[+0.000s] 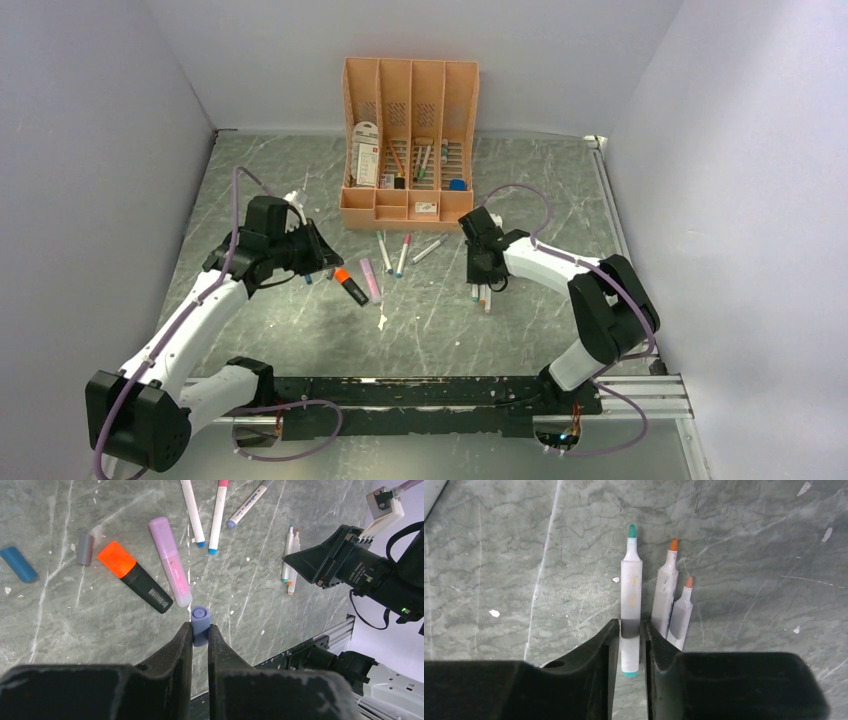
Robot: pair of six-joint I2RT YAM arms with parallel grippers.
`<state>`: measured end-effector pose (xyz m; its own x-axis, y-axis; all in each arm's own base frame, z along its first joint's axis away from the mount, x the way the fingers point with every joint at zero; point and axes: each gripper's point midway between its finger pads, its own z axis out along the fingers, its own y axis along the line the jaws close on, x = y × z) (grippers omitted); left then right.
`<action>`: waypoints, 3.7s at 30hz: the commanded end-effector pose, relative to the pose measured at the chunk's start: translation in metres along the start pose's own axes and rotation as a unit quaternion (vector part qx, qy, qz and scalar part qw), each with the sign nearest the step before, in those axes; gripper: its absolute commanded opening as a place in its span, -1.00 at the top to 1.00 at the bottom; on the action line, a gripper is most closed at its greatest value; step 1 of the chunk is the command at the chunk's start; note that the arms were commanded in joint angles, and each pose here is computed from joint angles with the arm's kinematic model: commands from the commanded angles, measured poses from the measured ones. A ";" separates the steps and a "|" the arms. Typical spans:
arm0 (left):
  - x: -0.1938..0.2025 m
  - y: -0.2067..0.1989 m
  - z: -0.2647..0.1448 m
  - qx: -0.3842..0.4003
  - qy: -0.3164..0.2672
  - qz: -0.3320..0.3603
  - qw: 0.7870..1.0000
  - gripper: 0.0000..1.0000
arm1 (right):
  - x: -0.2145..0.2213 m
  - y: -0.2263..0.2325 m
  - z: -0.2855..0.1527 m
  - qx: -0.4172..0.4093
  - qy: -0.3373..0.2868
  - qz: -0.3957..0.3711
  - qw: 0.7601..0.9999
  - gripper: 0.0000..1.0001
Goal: Open the pen caps
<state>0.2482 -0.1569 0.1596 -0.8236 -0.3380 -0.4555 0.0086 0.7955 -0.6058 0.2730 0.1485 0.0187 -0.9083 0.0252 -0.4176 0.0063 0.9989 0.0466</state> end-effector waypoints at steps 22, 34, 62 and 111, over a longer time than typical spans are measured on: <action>0.012 0.086 0.043 -0.191 0.049 -0.008 0.980 0.68 | -0.007 0.028 -0.070 -0.125 -0.053 0.008 0.991 0.33; 0.020 0.116 0.049 -0.257 0.074 0.002 0.964 0.62 | 0.003 0.050 -0.072 -0.173 -0.039 -0.015 0.984 0.27; 0.000 0.040 0.020 -0.106 0.068 0.042 0.991 -0.98 | -0.073 0.099 0.000 -0.067 -0.026 -0.027 0.997 -0.32; 0.029 -0.072 0.001 0.262 0.049 -0.007 0.964 -0.98 | 0.009 0.140 -0.093 -0.285 -0.025 -0.108 0.952 1.00</action>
<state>0.2192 -0.2005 0.1574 -0.8933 -0.1902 -0.4073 0.2225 0.6001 -0.7683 0.2387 0.2628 0.0814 -0.8780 -0.1030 -0.4675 -0.2744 0.9085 0.3152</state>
